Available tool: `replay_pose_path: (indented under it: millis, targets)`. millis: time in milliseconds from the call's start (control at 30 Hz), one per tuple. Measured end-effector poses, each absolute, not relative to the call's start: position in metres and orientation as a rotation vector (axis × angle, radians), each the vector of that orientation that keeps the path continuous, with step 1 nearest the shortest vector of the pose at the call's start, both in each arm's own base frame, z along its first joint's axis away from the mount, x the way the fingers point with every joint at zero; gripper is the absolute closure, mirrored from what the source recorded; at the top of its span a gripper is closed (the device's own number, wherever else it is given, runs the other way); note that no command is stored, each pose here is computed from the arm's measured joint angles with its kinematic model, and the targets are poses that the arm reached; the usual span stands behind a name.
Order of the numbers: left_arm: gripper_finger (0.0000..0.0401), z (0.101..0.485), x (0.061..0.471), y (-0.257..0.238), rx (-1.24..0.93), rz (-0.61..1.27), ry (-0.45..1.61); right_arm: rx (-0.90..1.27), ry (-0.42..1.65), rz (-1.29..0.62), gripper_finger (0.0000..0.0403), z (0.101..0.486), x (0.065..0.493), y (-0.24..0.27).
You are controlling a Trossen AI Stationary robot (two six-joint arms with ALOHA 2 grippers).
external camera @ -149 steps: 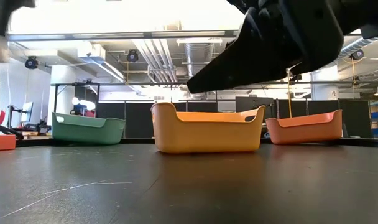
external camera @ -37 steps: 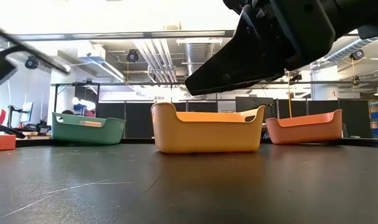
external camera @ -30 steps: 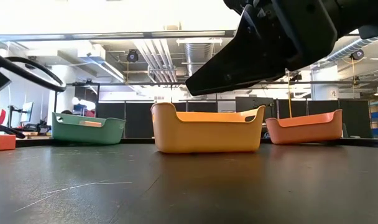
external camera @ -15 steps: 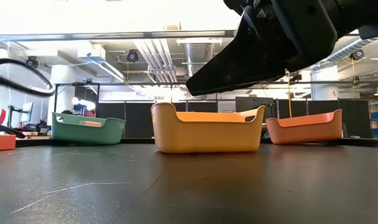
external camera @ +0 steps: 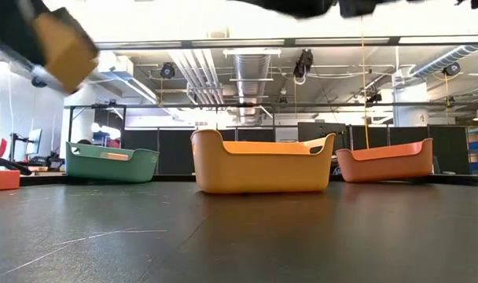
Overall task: Sort blocks by size
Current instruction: Put the yellow square block into the orange bin
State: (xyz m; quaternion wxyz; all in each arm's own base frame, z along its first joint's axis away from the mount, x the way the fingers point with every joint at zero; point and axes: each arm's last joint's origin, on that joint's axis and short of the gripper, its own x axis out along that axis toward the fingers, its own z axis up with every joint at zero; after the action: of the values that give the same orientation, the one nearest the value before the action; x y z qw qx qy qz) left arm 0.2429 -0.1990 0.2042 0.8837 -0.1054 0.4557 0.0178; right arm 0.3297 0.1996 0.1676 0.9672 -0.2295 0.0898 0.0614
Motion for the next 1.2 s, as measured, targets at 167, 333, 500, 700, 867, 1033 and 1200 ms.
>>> replay_pose_path:
  millis: [167,333,500,700,867,1033,1200]
  targets:
    - [0.0288,0.192,0.248,-0.174,-0.317,-0.121,0.623,-0.551,0.124,0.120,0.0082,0.184,0.337,0.206]
    - [0.0288,0.178,0.247,-0.146,-0.419,-0.244,0.310,-0.603,0.095,0.100,0.0094,0.194,0.345,0.204]
    - [0.0288,0.170,0.243,-0.128,-0.491,-0.355,0.120,-0.696,0.093,0.080,0.0106,0.199,0.357,0.202]
    - [0.0288,0.161,0.242,-0.122,-0.532,-0.380,0.109,-0.850,0.139,-0.056,0.0113,0.198,0.387,0.197]
    - [0.0284,0.159,0.243,-0.123,-0.535,-0.389,0.096,-0.874,0.179,-0.052,0.0112,0.203,0.402,0.194]
    - [0.0283,0.159,0.243,-0.122,-0.530,-0.386,0.076,-0.828,0.238,-0.051,0.0138,0.202,0.409,0.186]
    - [0.0281,0.160,0.243,-0.122,-0.535,-0.384,0.058,-0.817,0.241,-0.059,0.0197,0.202,0.411,0.182]
